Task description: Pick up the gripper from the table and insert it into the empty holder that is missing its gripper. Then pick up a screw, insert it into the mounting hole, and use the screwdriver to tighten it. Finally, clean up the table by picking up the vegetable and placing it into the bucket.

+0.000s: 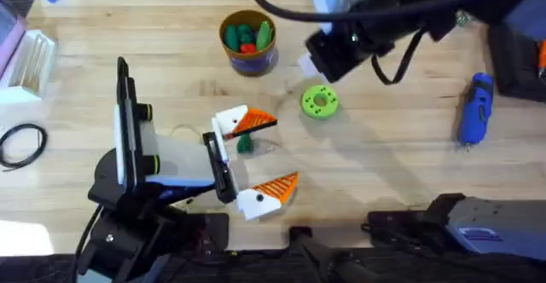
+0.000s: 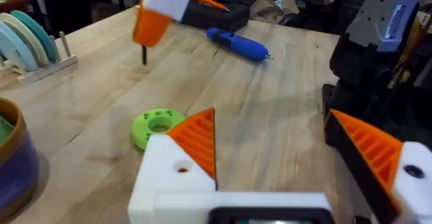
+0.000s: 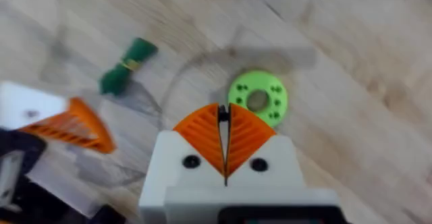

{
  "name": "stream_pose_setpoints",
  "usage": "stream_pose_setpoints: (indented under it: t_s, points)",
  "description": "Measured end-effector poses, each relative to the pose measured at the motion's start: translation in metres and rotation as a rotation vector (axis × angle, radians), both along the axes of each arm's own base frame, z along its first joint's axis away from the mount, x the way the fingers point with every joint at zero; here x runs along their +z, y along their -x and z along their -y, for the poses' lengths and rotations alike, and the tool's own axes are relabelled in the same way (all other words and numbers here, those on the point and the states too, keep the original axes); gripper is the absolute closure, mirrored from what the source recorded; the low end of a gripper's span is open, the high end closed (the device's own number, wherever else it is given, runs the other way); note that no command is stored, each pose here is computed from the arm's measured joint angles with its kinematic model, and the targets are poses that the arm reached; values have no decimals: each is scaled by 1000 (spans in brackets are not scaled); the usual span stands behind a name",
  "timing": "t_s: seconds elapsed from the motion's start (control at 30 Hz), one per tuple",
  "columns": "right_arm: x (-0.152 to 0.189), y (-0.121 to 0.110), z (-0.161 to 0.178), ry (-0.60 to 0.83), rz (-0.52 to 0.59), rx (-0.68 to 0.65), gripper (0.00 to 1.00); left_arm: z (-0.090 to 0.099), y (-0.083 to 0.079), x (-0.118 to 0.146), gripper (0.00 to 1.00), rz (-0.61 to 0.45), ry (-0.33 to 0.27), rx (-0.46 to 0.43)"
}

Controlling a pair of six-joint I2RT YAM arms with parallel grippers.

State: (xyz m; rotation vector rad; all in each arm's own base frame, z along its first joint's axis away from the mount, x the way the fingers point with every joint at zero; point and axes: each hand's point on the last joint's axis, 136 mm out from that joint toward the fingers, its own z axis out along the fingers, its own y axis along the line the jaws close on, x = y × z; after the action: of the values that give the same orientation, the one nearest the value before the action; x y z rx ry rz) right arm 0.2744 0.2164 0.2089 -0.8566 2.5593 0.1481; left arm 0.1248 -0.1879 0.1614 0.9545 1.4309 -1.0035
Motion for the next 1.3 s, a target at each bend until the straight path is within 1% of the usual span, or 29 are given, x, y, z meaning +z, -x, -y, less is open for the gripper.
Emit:
stream_pose_setpoints:
  t_s: [0.07, 0.17, 0.3, 0.4, 0.53, 0.73, 0.9, 1.07, 1.3]
  points:
    - [18, 5, -17, -27, 41, 60, 994, 0, 0, 0, 16, 0, 0, 0]
    - [36, 23, -43, -54, 84, 168, 994, 0, 0, 0, 15, 0, 0, 0]
    - [42, 54, -71, -60, 99, 307, 994, 0, 0, 0, 14, 0, 0, 0]
    - [42, 75, -87, -66, 102, 383, 994, 0, 0, 0, 14, 0, 0, 0]
    - [49, 90, -107, -107, 130, 441, 994, 0, 0, 0, 14, 0, 0, 0]
    - [53, 96, -119, -140, 145, 456, 994, 0, 0, 0, 15, 0, 0, 0]
    - [42, 96, -123, -126, 113, 448, 994, 0, 0, 0, 15, 0, 0, 0]
    - [32, 103, -127, -128, 57, 469, 994, 0, 0, 0, 15, 0, 0, 0]
    - [30, 104, -124, -113, 47, 467, 994, 0, 0, 0, 15, 0, 0, 0]
